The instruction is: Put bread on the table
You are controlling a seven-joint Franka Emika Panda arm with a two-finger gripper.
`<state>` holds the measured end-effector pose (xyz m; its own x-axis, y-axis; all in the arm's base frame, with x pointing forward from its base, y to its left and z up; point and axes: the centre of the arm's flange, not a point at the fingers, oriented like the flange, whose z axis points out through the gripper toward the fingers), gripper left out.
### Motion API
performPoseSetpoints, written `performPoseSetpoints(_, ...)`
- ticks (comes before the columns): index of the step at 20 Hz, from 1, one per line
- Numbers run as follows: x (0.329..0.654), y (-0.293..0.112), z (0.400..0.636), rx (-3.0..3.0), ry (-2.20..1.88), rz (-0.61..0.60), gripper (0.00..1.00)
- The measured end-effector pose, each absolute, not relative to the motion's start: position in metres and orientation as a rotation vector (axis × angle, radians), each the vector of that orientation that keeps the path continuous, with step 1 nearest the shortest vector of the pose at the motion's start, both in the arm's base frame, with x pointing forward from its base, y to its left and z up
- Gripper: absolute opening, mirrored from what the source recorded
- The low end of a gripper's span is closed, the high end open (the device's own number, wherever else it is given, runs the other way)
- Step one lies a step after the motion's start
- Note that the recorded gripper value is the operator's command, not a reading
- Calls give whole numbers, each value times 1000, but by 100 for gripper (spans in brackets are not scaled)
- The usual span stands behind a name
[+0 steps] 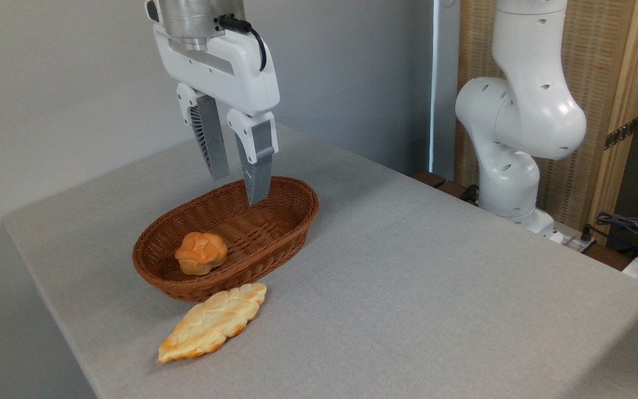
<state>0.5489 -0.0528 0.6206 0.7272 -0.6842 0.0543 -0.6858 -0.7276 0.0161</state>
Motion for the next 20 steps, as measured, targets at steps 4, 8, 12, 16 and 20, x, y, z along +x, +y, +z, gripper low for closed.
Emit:
performPoseSetpoints(4,548,-50,620,2888,-1138,56,100)
performPoseSetpoints(8,545,-48,617,2882,-1131,10,100)
performPoseSetpoints(12,546,-46,617,2898,-1151,-2,100)
performPoseSetpoints(16,546,-47,615,2904,-1168,-12,100)
performPoseSetpoints(20,546,-47,615,2903,-1170,-12,100)
